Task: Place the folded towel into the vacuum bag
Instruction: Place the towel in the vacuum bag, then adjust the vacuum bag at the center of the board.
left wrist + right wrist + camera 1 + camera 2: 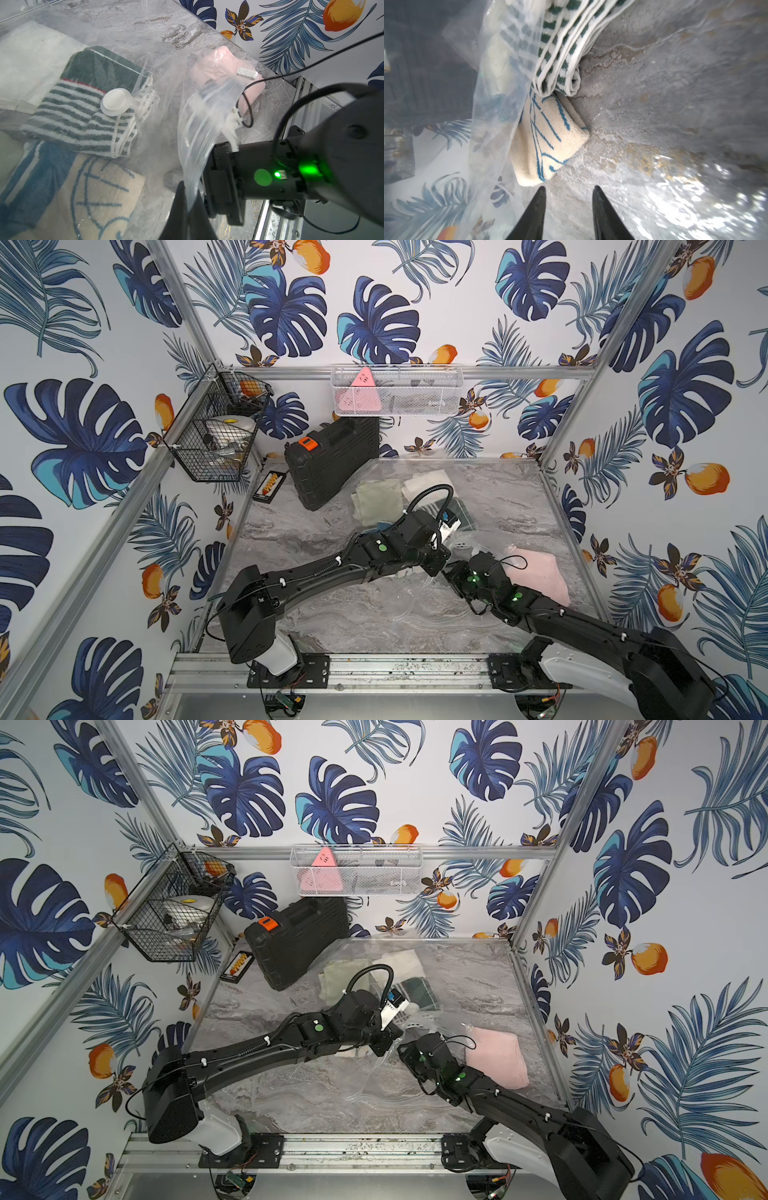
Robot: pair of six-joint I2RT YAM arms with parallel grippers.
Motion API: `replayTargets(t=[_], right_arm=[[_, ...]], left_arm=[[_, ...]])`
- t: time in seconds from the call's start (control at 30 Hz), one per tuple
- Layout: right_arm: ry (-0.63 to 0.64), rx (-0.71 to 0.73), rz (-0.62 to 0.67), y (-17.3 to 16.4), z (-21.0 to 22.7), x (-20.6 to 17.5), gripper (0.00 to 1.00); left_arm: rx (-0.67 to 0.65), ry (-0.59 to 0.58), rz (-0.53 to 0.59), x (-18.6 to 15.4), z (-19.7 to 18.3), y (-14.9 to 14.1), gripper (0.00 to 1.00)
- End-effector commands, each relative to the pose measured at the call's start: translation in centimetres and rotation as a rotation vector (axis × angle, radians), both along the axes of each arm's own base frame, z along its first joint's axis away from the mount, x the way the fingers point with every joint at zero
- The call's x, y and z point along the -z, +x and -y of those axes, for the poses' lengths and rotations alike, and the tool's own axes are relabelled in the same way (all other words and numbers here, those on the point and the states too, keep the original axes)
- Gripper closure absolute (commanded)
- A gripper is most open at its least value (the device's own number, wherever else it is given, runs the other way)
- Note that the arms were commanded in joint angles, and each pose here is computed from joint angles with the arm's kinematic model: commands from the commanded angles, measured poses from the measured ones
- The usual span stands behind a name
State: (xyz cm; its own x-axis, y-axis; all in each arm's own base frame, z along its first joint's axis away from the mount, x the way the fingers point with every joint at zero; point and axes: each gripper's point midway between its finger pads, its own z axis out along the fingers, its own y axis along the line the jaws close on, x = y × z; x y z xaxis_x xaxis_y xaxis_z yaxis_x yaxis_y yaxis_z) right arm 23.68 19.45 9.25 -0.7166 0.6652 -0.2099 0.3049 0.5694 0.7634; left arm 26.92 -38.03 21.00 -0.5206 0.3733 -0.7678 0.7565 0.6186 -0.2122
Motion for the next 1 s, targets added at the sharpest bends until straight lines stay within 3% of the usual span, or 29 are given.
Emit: replayTargets(t=[0.0,0.33,0.43,0.53,0.63,0.73,0.83,0.97], right_arm=[[-0.189,-0.077,-0.043,-2.6,2.5,0.2,0.61],[-0.275,-0.248,0.098,-3.3,2.4,-13.0,0.62],[-0.247,-0.265,0.139,-3.4,2.1,-17.3,0.6],[-0.301,-0.27,0.124,-2.7,2.4,-20.1,0.55],[-0.356,-0.316,0.073,-0.5,2.1,-19.3,0.52],[-0.306,-0.319,0.029,2.6,2.1,-17.4,0.51],[-0.277,-0.342,-0.009,5.1,1.5,-14.6,0.51],[-0.304,-0.402,-0.112,6.6,0.3,-10.1,0.51]], left_arm=[[-0.031,-0.021,0.033,-0.8,0.0,1.3,1.0],[-0.038,-0.005,0.001,1.1,0.3,2.0,1.0],[-0.01,-0.005,-0.034,2.0,0.5,0.9,1.0],[0.046,-0.012,-0.069,2.7,1.2,-1.5,1.0],[0.119,-0.037,-0.125,3.4,2.0,-5.2,0.96],[0.145,-0.07,-0.195,4.6,1.5,-8.1,0.9],[0.11,-0.077,-0.254,6.5,-0.5,-9.5,0.84],[0.038,0.023,-0.288,10.0,-4.0,-10.3,0.69]])
